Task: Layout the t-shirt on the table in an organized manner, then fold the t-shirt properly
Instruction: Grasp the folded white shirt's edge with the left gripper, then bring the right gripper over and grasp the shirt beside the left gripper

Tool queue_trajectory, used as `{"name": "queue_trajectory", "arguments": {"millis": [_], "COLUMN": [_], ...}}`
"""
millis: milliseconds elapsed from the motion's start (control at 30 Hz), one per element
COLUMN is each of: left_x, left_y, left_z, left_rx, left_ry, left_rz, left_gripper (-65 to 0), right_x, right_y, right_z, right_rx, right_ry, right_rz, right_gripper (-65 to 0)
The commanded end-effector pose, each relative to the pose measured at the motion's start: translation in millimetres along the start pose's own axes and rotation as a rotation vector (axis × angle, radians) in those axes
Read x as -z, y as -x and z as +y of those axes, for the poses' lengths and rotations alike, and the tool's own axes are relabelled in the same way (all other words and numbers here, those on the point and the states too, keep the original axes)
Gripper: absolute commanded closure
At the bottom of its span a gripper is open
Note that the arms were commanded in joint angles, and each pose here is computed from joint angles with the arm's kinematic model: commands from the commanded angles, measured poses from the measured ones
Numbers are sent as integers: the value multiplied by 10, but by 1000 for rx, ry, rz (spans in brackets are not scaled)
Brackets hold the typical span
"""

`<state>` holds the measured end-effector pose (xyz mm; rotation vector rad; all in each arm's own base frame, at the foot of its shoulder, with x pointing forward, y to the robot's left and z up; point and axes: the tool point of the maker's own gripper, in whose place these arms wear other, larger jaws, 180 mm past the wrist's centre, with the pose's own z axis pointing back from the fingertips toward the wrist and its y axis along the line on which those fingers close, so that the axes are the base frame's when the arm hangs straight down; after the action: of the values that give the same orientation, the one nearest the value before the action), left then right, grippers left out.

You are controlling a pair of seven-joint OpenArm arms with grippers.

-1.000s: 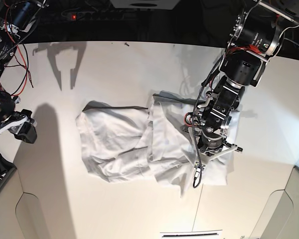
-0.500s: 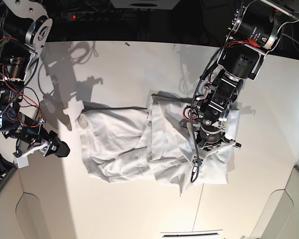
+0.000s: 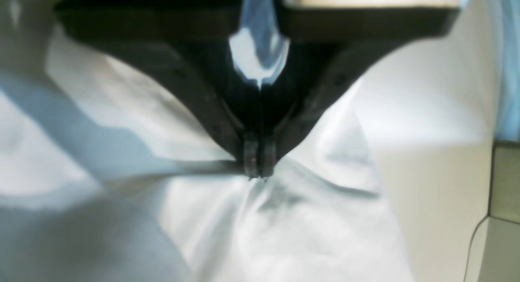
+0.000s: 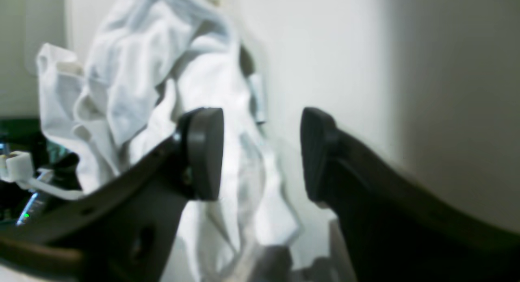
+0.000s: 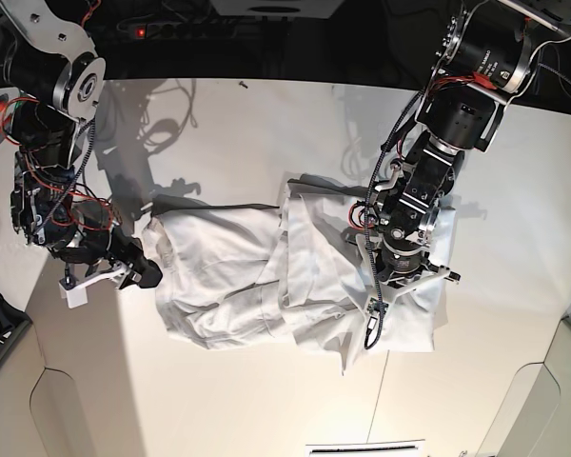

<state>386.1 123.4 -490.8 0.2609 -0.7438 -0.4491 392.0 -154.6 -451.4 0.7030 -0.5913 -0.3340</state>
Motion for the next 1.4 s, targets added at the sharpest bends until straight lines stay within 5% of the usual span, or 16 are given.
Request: {"name": "queue_trajectory", "arguments": {"millis": [0, 367, 400, 500, 867, 1033, 1200, 1367], "left_x": [-30, -103, -111, -179, -634, -698, -691, -690], "left_y": [169, 274, 310, 370, 397, 287, 240, 237], "left_z": [-301, -622, -641, -804, -1270, -1289, -1276, -1274], "left_rx": [-18, 0, 0, 12, -55, -66, -71, -72], "left_ry": [127, 230, 233, 294, 426, 432, 432, 431], "left_rz": [82, 132, 138, 141, 78, 40, 30, 30], "left_gripper": [0, 0, 0, 0, 0, 0, 0, 0], "right_x": [18, 285, 285, 273, -72, -292, -179, 93], "right_y": [-97, 89, 87, 67, -388, -495, -226, 467], "right_z": [101, 445, 437, 430, 819, 1305, 1755, 2174], "right_rx": [-18, -118, -123, -128, -325, -405, -492, -555], "right_ry": [-17, -52, -47, -45, -60, -166, -250, -351], "right_rz": [-10, 50, 49, 45, -17, -18, 51, 197], "right_gripper": [-309, -304, -272, 0, 0, 0, 0, 0]}}
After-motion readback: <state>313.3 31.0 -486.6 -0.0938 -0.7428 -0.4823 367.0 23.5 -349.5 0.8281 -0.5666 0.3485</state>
